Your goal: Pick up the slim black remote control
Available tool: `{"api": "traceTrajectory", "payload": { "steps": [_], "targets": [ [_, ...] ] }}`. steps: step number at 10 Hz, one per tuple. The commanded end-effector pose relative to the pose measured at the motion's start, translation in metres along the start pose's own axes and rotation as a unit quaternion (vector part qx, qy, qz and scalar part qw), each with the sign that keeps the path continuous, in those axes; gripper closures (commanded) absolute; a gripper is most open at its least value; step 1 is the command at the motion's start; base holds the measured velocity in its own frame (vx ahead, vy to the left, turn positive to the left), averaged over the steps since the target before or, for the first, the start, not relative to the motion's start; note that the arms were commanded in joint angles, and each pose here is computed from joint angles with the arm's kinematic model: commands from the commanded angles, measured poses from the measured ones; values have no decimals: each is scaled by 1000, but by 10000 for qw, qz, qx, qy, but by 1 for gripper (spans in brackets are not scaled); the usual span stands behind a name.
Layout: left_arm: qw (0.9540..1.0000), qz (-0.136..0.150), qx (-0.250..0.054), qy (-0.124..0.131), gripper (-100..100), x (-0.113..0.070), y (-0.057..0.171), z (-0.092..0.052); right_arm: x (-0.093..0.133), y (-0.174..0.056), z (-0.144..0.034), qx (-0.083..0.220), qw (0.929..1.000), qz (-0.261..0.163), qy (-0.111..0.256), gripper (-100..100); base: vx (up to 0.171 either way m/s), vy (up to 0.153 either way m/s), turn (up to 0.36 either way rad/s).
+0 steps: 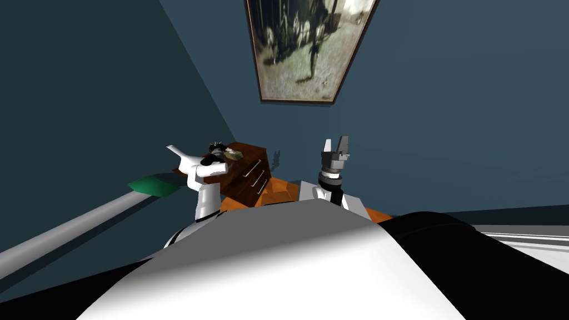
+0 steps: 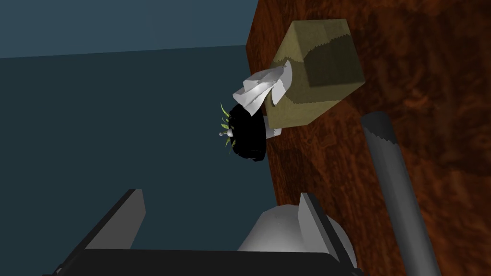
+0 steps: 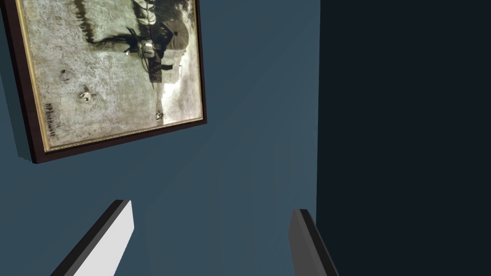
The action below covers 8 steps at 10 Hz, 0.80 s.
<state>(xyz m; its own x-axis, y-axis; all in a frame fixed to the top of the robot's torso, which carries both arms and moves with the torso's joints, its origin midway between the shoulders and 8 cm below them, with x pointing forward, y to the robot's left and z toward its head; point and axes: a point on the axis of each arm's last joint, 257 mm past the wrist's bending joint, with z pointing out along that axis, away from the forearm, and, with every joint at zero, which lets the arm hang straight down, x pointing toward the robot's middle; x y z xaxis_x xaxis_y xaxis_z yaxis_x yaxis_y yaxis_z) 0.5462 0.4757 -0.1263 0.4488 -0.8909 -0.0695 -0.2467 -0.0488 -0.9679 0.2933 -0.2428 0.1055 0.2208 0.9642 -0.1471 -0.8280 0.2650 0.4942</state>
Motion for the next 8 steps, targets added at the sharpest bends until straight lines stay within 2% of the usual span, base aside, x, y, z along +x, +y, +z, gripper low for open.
{"api": "traceTrajectory", "payload": {
  "steps": [1,2,3,5,6,8],
  "targets": [
    [9996,-71,-256,-118,-100,-9,11,4,0,0,0,0,10000,0,0,0,55,-15,19],
    [9993,-71,-350,-140,-100,-10,16,3,0,0,0,0,10000,0,0,0,29,-7,-2],
    [9979,-220,-530,-293,-100,-22,19,11,0,0,0,0,10000,0,0,0,59,-22,29],
    [9962,-223,-766,-348,-100,-25,31,9,0,0,0,0,10000,0,0,0,48,-11,9],
    [9935,-381,-958,-491,-100,-36,36,15,0,0,0,0,10000,0,0,0,50,-2,30],
    [9907,-386,-1185,-542,-100,-38,48,12,0,0,0,0,10000,0,0,0,46,-7,8]
  ]
}}
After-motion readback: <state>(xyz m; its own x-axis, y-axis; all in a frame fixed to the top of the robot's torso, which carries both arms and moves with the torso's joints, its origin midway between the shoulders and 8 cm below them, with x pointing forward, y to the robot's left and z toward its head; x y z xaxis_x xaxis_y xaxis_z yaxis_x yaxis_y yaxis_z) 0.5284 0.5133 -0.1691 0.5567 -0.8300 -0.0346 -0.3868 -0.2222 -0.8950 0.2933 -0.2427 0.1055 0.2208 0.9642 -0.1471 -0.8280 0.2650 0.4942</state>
